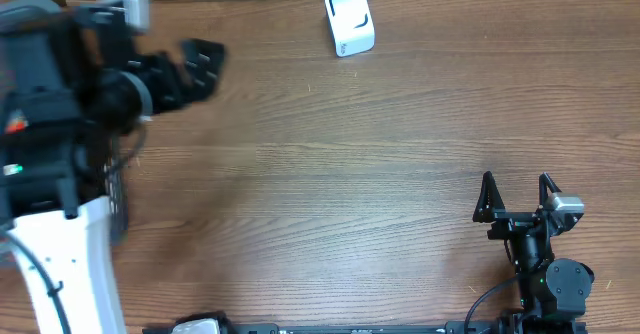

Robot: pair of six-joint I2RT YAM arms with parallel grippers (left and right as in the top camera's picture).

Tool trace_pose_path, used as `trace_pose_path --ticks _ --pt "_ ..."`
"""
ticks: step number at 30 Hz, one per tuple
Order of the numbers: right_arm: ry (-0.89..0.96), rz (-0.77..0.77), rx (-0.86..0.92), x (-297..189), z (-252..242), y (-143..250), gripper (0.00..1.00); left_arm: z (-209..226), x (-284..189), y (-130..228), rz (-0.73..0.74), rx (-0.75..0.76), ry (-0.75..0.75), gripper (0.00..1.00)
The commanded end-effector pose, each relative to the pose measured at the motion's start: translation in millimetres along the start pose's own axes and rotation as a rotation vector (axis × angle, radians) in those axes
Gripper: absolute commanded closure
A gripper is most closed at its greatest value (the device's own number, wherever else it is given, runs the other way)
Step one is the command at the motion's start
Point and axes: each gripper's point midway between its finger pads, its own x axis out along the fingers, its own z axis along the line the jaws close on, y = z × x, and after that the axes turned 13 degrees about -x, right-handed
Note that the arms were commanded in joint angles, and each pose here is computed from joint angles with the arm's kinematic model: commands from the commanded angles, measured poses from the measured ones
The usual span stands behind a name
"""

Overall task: Scan the item barcode
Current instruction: 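Move the left gripper over the grey basket and reach inside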

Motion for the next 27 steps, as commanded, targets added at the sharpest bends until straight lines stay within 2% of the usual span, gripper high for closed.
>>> trace_pose_path --ticks 1,4,8,10,13,17,27 --pt "0.01 -0.004 -0.003 0 -2 2 0.0 46 -35 -54 -0.191 -0.129 -0.171 0.0" --pt "0.01 -0.004 -0.003 0 -2 2 0.0 94 -57 -82 -0.273 -0.226 -0.288 0.0" --pt "0.01 -0.004 -0.004 0 -2 2 0.0 182 -80 -100 -0.378 -0.409 -0.55 0.0" --pt "0.01 -0.004 -0.003 0 -2 2 0.0 217 -83 -100 -0.384 -0.488 -0.649 0.0" --pt "0.01 -0.004 -0.003 0 -2 2 0.0 252 -74 -95 -0.335 -0.529 -0.74 0.0" --pt "0.01 -0.004 -0.003 0 -2 2 0.0 284 -39 -93 -0.211 -0.471 -0.775 0.0" --pt "0.01 -0.004 -0.004 0 -2 2 0.0 360 60 -61 0.072 -0.492 -0.749 0.0"
